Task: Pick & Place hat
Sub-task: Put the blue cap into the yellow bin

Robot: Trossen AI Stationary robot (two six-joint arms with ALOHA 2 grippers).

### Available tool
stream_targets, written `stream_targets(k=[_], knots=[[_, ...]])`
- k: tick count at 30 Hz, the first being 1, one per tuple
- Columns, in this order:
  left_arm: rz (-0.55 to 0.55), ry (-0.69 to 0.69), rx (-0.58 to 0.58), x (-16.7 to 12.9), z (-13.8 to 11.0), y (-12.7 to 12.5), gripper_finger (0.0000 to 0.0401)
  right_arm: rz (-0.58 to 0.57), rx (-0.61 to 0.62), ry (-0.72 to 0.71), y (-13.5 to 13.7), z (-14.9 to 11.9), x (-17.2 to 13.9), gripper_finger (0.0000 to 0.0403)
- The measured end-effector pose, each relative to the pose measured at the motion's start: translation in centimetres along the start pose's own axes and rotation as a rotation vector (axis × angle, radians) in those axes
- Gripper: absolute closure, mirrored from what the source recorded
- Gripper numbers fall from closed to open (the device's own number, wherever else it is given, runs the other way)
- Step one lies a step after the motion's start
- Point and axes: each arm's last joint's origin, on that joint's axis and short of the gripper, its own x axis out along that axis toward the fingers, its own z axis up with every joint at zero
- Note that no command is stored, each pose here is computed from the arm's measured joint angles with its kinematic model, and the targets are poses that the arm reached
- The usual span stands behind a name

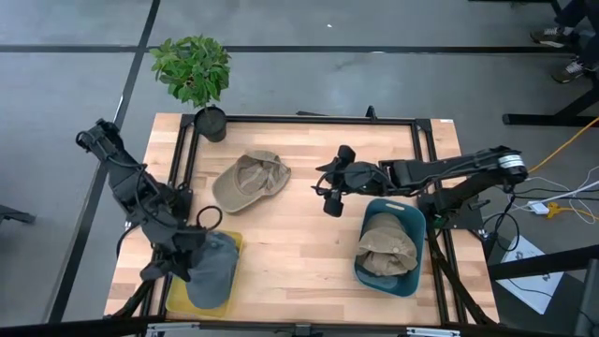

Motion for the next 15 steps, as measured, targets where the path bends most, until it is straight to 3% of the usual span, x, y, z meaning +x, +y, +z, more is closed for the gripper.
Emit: stream_targets(k=[7, 15], knots=[[0.016, 0.02, 0.115, 0.6, -0.1, -0.1, 0.0375, -0.001, -0.008, 0.018, 0.1, -0.2, 0.3, 0.0148], [0.077, 0.076, 0.085, 1.5, -0.3, 0.4, 0.0375, -0.001, -0.01, 0.023, 0.2, -0.3, 0.5, 0.0148]])
